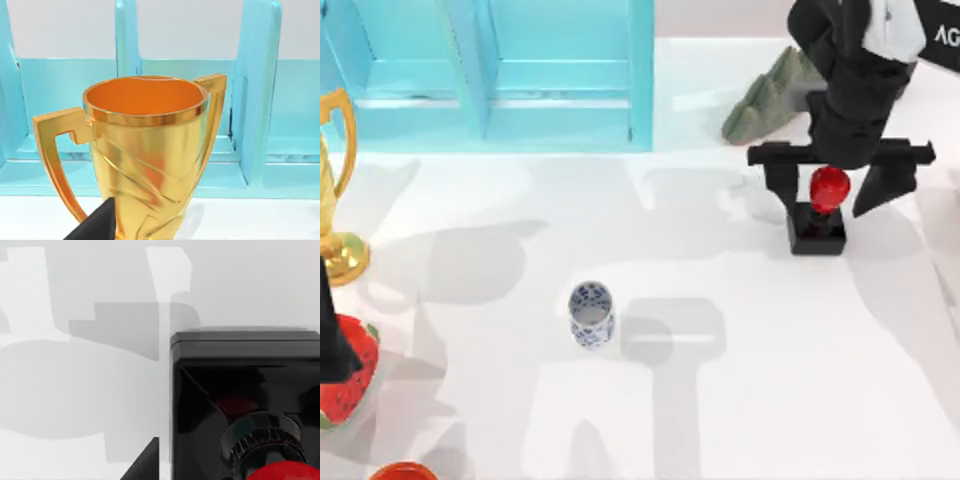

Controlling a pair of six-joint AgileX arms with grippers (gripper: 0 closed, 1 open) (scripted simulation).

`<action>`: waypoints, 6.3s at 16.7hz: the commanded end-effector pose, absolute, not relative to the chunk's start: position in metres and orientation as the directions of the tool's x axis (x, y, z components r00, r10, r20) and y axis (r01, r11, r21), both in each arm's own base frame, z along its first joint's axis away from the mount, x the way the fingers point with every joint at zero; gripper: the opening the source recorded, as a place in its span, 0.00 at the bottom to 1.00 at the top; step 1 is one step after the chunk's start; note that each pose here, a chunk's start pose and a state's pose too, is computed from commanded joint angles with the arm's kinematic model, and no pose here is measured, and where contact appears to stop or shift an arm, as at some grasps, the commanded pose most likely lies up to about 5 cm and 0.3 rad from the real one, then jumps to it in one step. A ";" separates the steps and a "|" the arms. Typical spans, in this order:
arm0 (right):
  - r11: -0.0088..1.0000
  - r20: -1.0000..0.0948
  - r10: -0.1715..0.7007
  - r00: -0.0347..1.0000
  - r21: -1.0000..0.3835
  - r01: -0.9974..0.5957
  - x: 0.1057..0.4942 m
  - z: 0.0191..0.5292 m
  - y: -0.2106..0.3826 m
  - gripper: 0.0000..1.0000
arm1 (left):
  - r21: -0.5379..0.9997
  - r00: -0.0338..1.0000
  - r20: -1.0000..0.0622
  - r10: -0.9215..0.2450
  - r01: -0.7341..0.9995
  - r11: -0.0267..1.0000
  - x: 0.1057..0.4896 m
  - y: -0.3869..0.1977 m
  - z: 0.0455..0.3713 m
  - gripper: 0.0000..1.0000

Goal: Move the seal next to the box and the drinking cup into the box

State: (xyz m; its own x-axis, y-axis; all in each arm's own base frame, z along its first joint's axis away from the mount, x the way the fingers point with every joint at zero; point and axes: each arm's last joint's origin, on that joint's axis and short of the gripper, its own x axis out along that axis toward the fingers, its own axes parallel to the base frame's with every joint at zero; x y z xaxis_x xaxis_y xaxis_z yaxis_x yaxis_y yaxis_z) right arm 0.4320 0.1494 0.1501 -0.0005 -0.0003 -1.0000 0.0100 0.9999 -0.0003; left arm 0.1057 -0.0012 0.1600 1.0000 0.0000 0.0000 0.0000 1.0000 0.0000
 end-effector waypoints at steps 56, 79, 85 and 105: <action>1.000 -1.000 -0.006 -0.001 -0.006 0.015 0.302 0.238 0.066 0.00 | 0.000 1.000 0.000 0.000 0.000 1.000 0.106 -0.001 0.160 1.00; 1.000 -1.000 -0.006 -0.001 -0.006 0.012 0.300 0.207 0.066 1.00 | 0.000 1.000 0.000 0.000 0.000 1.000 0.106 -0.001 0.160 1.00; 1.000 -1.000 -0.006 -0.001 -0.006 0.012 0.300 0.207 0.066 1.00 | 0.000 1.000 0.000 0.000 0.000 1.000 0.106 -0.001 0.160 1.00; 1.000 -1.000 -0.009 -0.003 -0.009 0.009 0.302 0.306 0.072 1.00 | 0.000 1.000 0.000 0.000 0.000 1.000 0.106 -0.001 0.160 1.00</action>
